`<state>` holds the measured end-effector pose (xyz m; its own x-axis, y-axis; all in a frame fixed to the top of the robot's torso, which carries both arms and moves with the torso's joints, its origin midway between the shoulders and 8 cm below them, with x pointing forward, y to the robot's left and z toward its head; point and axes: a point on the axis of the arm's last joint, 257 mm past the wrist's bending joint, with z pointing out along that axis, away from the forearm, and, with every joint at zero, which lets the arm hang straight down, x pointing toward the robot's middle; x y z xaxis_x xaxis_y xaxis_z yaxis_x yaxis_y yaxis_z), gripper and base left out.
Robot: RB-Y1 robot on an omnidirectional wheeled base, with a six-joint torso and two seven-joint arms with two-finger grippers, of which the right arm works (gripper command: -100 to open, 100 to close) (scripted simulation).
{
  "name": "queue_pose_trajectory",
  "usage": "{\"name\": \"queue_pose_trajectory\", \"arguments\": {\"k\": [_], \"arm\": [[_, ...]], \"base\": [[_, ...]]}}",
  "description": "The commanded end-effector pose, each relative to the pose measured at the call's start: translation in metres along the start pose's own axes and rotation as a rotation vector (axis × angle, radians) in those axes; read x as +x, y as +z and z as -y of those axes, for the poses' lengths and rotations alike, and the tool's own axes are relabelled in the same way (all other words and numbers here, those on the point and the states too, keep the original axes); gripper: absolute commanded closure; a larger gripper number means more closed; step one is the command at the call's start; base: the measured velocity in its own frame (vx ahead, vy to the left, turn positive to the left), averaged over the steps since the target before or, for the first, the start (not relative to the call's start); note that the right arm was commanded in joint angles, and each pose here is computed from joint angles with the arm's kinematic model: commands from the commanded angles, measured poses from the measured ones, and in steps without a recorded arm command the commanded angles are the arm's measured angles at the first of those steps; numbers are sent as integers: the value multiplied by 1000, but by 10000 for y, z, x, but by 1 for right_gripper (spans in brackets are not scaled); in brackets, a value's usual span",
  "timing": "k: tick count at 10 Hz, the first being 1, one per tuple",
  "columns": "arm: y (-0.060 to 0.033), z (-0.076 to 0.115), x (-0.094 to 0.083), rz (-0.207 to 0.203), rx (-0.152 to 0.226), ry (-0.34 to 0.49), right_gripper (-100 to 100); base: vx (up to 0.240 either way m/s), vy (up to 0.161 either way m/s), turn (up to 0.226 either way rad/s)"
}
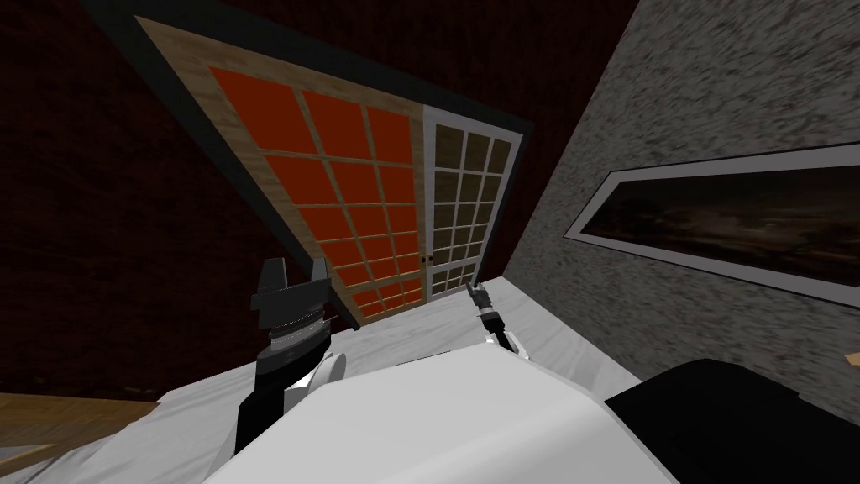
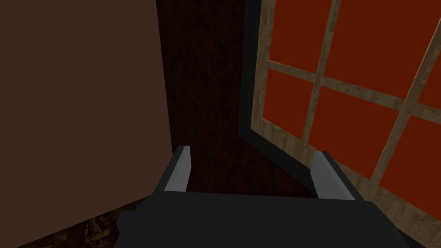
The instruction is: Pull the door open
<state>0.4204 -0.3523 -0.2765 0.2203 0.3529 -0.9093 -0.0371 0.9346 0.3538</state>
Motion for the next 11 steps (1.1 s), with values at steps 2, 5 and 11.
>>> {"name": "queue_pose_trajectory", "arguments": {"k": [2, 5, 11], "arm": [[-35, 57, 178, -32, 4, -56, -100], [-87, 115, 356, -68, 5, -113, -100], [-190, 188, 665, -131, -1, -209, -100]], "base": [[112, 43, 54], [114, 39, 51], [107, 36, 51]]}}
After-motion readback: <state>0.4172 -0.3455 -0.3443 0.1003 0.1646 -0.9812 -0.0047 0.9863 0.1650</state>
